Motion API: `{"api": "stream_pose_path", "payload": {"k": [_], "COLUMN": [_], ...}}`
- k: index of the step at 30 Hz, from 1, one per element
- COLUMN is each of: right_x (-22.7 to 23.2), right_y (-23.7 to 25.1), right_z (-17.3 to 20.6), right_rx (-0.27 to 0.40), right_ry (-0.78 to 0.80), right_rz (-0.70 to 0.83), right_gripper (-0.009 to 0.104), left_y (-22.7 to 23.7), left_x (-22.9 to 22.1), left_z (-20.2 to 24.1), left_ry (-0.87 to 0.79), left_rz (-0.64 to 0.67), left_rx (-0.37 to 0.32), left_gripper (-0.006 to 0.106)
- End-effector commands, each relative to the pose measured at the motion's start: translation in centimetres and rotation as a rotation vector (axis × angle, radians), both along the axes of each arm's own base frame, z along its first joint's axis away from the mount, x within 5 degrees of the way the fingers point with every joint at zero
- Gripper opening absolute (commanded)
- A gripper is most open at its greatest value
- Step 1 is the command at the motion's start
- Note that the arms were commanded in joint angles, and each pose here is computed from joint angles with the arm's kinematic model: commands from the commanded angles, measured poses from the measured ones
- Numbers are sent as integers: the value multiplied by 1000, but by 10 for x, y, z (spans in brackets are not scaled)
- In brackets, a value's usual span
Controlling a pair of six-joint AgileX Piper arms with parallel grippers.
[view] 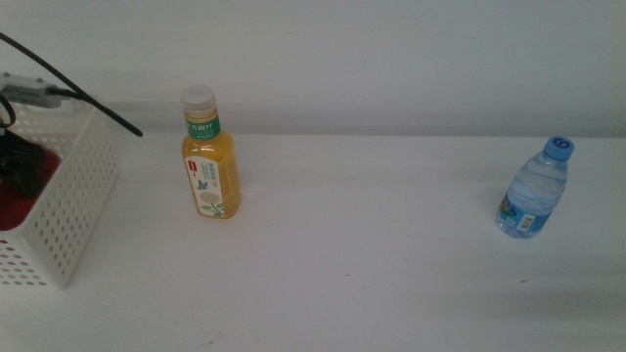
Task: Use arms to grab the bottles and put them into the dustbin to the left of the table.
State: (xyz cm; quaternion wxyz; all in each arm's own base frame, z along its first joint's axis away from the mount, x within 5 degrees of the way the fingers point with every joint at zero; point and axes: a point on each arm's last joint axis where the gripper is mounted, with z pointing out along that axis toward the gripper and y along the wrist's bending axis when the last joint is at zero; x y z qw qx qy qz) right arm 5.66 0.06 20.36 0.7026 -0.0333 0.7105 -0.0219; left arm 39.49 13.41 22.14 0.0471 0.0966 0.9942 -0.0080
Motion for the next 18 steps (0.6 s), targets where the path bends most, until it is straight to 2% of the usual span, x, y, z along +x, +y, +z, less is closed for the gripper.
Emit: {"api": "stream_pose_path", "payload": {"k": [1, 9, 16, 18], "right_x": [-1, -1, -1, -1], "right_y": [0, 0, 0, 0], "right_z": [-9, -9, -9, -9], "right_rx": [-10, -10, -10, -10], "right_ry": [-10, -10, -10, -10], "right_rz": [-5, -5, -5, -5], "right_gripper": [-2, -2, -2, -2], "left_y": [-2, -3, -15, -23], "left_x": [0, -2, -25, -37], "left_z": [2, 7, 76, 101], "left_ry": [0, 0, -125, -169], "left_rz": [3, 13, 97, 145], "left_rx": [-16, -21, 100, 110], "left_gripper": [66, 77, 82, 83]}}
